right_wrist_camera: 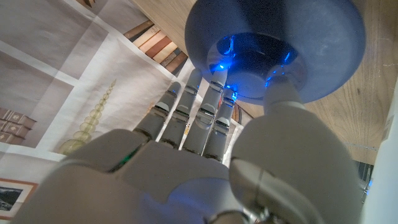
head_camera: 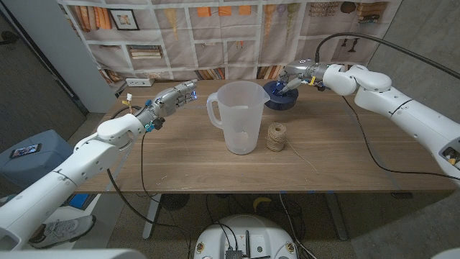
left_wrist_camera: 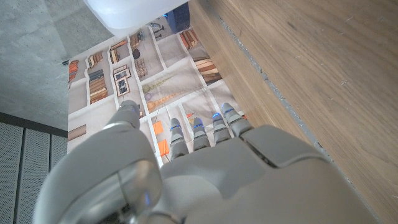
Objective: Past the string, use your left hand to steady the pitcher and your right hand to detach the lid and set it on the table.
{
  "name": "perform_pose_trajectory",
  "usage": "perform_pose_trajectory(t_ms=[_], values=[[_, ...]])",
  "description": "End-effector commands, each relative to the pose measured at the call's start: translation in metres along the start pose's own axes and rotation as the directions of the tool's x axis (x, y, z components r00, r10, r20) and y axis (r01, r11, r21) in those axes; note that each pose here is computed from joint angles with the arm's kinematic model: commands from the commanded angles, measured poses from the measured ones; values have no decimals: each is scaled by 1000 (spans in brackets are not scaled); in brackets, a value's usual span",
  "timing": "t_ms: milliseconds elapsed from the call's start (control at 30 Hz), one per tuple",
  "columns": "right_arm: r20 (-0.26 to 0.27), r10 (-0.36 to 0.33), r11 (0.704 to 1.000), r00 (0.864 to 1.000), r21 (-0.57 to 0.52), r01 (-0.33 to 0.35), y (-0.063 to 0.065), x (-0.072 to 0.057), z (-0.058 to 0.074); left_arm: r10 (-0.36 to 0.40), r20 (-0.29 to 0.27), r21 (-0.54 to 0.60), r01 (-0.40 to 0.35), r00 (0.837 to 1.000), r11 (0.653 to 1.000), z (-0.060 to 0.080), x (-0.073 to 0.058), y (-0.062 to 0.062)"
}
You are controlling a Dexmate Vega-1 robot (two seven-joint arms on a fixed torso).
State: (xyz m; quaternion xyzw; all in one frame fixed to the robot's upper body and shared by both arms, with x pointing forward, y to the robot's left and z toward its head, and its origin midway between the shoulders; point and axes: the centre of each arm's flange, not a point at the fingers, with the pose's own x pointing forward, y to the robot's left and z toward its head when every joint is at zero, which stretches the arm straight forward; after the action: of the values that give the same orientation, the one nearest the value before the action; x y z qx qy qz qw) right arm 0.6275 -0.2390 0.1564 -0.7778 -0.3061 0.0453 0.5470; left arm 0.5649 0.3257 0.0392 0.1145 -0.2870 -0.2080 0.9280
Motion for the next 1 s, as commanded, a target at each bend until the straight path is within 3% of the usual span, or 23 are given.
perform_pose_trajectory(t_ms=[33, 300, 700, 1000], values=[[0, 40, 999, 999, -24, -40, 24, 10, 10, 68, 10, -7, -68, 998, 998, -7, -1, 9], [5, 57, 997, 998, -48, -56, 39, 15, 20, 78, 18, -9, -78, 997, 997, -10, -1, 12], [-4, 62, 996, 998, -62, -62, 53, 19, 18, 101, -9, -21, -101, 995, 995, -13, -10, 11], [-11, 76, 994, 997, -72, -77, 62, 18, 22, 129, 11, -43, -128, 992, 991, -26, -3, 14]])
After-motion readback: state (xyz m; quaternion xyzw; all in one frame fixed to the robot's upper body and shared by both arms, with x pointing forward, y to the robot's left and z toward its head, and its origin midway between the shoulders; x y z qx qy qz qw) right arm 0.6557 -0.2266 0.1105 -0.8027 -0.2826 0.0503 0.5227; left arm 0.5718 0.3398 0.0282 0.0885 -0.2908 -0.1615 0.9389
